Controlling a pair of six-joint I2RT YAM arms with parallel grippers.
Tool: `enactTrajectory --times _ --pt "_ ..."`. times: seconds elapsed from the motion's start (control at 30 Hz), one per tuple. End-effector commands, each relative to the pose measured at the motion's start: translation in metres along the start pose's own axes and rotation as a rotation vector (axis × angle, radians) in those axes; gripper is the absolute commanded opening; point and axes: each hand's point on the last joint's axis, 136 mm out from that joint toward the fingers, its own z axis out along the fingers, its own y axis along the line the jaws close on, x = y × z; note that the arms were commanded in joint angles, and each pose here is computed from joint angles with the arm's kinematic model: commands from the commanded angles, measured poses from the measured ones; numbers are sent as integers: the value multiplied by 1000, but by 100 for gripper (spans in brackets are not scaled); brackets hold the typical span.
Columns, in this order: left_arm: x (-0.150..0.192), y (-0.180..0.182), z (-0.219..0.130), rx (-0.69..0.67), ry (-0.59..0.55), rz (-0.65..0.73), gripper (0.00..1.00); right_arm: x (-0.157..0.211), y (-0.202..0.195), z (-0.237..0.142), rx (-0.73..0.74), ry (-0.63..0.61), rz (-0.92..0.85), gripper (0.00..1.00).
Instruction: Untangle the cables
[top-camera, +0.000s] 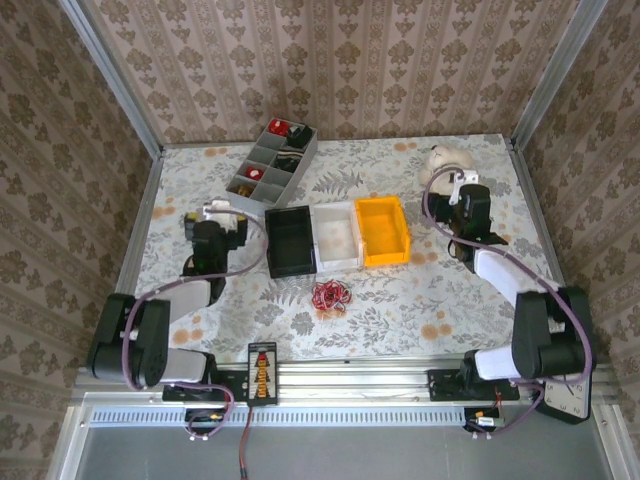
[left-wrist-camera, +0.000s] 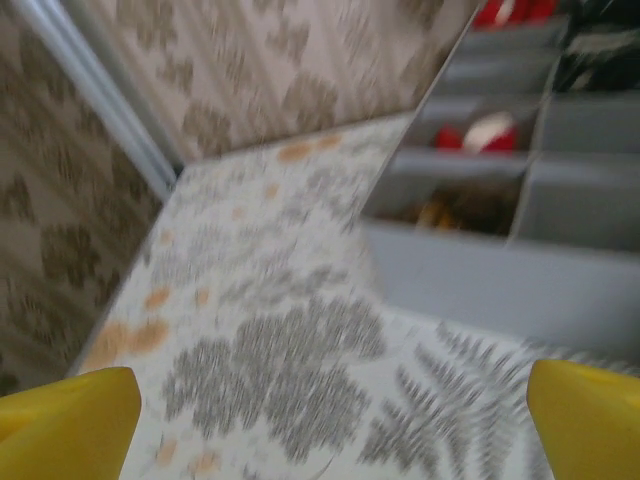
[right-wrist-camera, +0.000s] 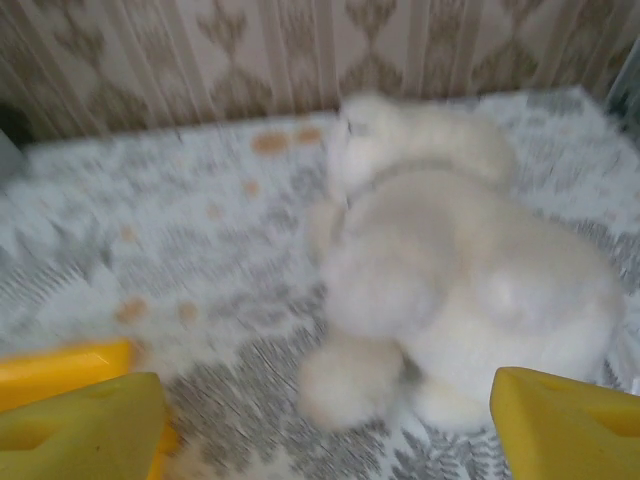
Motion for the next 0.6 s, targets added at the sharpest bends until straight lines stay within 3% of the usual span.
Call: enactTrajectory --times 0.0,0.13,0.23,0.37,0.47,0.57 --pt "-19 -16 -12 -17 73 20 100 22 5 -22 73 135 68 85" --pt "-16 -67 -26 131 208 -134 100 21 34 -37 66 177 61 95" --pt "6 -83 -30 140 309 -257 100 22 66 -50 20 204 3 96" --pt "25 -98 -29 171 378 -335 99 39 135 -76 -160 252 -144 100" --pt "35 -110 -23 207 418 -349 85 67 181 -100 -305 309 -270 100" --pt "46 -122 -15 242 473 -355 73 91 205 -112 -360 348 -353 100"
